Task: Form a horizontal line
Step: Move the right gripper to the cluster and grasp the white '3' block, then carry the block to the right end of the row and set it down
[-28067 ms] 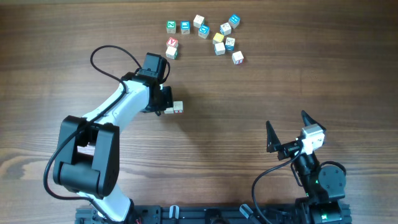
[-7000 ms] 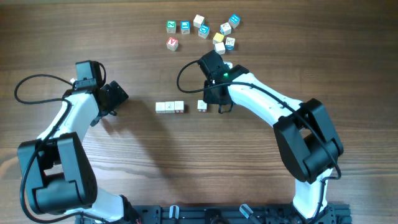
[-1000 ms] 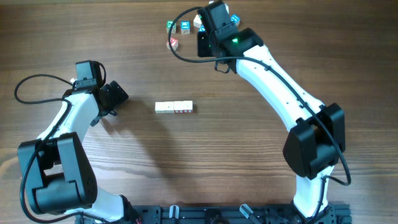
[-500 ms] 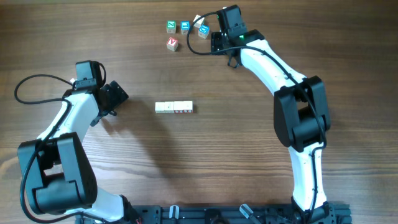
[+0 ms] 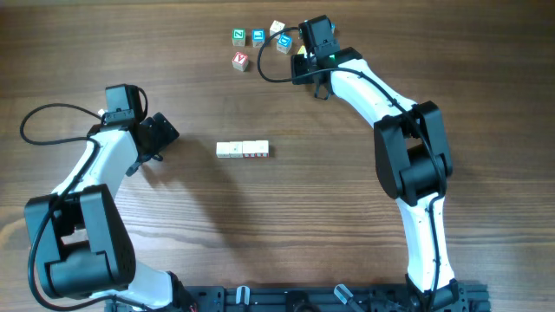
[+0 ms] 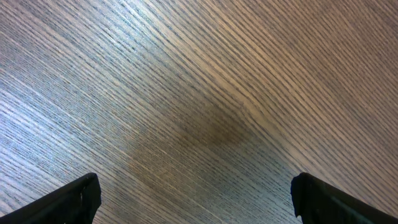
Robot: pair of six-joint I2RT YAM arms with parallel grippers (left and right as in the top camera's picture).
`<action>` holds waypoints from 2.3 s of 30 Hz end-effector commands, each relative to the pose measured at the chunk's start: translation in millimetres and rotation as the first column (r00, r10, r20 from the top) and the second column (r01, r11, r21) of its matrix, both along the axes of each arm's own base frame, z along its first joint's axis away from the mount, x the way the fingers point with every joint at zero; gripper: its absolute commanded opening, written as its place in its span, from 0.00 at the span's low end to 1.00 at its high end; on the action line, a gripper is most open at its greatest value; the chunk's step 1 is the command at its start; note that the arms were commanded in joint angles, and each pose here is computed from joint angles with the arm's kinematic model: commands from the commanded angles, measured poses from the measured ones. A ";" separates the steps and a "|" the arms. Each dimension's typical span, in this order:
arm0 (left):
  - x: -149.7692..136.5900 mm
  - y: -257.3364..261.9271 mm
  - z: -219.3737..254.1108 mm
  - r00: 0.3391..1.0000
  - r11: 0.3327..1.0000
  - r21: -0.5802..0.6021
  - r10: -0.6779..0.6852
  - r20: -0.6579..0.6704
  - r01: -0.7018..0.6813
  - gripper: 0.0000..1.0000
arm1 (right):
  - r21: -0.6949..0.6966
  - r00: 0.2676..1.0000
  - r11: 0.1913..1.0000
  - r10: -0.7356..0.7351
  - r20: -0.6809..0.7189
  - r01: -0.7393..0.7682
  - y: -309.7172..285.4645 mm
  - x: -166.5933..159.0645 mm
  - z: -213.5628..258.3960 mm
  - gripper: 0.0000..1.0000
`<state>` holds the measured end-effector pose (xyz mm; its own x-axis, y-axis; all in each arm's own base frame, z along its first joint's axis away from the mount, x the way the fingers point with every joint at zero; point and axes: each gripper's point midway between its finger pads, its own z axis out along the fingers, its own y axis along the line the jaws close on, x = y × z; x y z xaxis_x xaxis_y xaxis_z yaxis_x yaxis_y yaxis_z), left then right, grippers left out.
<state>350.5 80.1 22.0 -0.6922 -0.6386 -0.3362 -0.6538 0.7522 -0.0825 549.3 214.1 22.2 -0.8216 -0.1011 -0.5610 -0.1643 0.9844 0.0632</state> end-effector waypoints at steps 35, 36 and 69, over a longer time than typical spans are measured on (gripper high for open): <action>-3.4 2.7 -3.5 1.000 1.000 0.001 0.017 -0.011 -0.017 1.00 | 0.110 0.865 0.992 0.110 -0.490 -0.063 12.0 -167.0 40.0 0.23; -3.3 2.7 -3.5 1.000 1.000 0.001 0.017 -0.010 -0.017 1.00 | 0.102 0.856 0.993 0.103 -0.507 -0.059 13.5 -174.3 33.6 0.23; -3.3 2.7 -3.5 1.000 1.000 0.001 0.017 -0.010 -0.017 1.00 | 0.067 0.909 0.998 0.033 -0.416 -0.006 46.3 -181.4 -6.1 0.57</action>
